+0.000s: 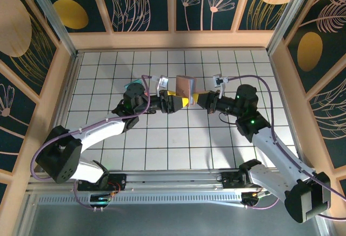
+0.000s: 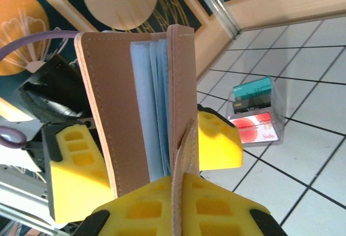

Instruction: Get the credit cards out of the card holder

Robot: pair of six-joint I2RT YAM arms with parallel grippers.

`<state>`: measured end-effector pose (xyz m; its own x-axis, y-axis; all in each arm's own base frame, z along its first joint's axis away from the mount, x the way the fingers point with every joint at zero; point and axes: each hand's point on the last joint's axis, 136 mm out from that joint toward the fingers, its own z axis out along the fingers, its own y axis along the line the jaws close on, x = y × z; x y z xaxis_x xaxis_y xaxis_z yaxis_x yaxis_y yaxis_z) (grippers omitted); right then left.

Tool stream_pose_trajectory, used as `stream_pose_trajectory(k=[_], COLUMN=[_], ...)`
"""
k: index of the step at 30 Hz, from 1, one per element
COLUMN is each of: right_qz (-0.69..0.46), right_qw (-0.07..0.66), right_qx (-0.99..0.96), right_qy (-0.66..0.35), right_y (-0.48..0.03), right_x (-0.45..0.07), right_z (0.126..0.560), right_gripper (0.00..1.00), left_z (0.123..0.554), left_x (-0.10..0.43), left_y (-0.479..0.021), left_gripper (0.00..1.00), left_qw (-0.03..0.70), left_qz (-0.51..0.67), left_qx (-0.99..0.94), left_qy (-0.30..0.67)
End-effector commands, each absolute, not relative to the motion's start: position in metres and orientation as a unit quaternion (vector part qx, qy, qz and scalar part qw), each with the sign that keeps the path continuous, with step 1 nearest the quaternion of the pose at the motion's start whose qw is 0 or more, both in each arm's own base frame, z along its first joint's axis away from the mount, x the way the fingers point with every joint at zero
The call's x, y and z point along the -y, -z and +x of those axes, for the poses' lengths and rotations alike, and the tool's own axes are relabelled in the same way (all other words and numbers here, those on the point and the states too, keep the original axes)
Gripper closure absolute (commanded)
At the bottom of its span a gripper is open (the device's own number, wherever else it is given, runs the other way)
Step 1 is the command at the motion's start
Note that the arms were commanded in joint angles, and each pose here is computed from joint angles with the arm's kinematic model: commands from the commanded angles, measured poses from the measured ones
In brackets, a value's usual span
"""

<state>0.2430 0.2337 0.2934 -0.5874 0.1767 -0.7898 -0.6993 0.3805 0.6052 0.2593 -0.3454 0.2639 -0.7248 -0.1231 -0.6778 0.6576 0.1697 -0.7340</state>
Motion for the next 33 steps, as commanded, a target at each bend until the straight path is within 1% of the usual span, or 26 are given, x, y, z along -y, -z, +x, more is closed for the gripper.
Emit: stream_pose_trajectory(k=[1,6,11,22,29,33], right_qz=[-0.168,-0.135,-0.135,-0.136,-0.109,-0.11], right_qw=[0.438,0.429,0.423,0.412,0.4,0.396], right_qx=[-0.736,-0.772,-0.78,-0.798,-0.831,-0.834], right_qy=[-0.488,-0.449,-0.441,-0.418,-0.371,-0.367], right_y=[-0.298,-0.286,-0.286,-0.285,-0.278,-0.278], right_x=[-0.229,-0.222,-0.225,-0.238,-0.238,-0.243], right_z=[0.255,0.268,0.268,0.269,0.277,0.276], right_gripper=[1.0,1.0,1.0,1.0,1.0,1.0], left_z=[0.265,0.276,0.286,0.303,0.303,0.301], left_x=[0.347,0.337,0.331,0.337,0.337,0.336], left_y=[-0.277,-0.273,-0.275,-0.261,-0.254,-0.252], left_gripper=[0.01,0.01,0.01,0.01,0.01,0.01], left_qw=[0.339,0.369,0.394,0.394,0.388,0.387], left_qz=[0.193,0.167,0.153,0.143,0.134,0.132], left_qx=[-0.687,-0.709,-0.718,-0.735,-0.737,-0.734], left_qy=[0.613,0.577,0.553,0.532,0.537,0.542])
